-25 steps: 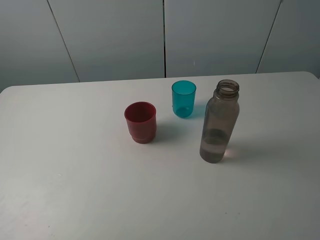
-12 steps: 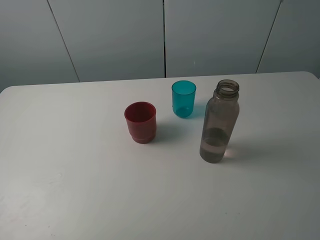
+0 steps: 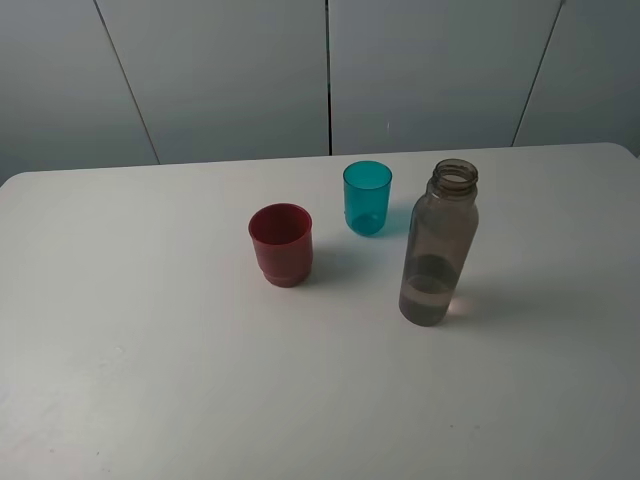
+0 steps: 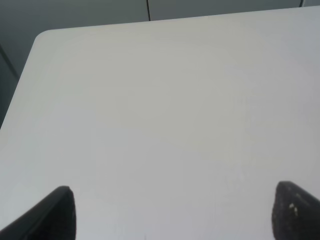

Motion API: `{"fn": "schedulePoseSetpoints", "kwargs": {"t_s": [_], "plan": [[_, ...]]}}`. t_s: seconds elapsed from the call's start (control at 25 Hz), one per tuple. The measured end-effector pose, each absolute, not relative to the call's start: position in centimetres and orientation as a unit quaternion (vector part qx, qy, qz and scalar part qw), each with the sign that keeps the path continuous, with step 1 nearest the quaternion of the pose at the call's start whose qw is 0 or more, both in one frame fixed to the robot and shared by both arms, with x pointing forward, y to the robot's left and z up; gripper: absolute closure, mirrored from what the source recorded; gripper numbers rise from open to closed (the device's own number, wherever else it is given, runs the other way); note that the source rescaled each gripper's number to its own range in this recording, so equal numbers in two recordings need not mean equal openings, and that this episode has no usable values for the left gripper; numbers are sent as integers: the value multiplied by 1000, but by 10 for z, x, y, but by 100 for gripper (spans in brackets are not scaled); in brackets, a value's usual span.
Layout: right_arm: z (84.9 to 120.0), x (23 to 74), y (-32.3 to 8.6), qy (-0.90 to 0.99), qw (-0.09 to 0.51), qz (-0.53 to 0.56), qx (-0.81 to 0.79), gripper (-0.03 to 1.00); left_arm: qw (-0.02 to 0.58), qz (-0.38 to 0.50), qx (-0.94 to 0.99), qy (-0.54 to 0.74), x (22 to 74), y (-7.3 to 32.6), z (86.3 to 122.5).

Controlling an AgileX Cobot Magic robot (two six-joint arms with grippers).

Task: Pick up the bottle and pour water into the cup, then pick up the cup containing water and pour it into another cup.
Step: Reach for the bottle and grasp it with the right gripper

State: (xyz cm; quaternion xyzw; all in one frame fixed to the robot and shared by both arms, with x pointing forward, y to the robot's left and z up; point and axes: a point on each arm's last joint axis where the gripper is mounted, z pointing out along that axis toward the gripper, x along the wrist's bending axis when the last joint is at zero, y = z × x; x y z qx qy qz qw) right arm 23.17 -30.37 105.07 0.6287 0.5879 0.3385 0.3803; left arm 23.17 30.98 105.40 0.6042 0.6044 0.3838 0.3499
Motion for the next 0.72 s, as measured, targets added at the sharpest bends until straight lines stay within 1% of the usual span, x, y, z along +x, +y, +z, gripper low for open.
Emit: {"fn": "schedulePoseSetpoints", "kwargs": {"t_s": [0.72], "plan": [[1051, 232, -304, 588, 380, 338, 629, -3, 350, 384, 604, 604, 232, 310, 1054]]}}
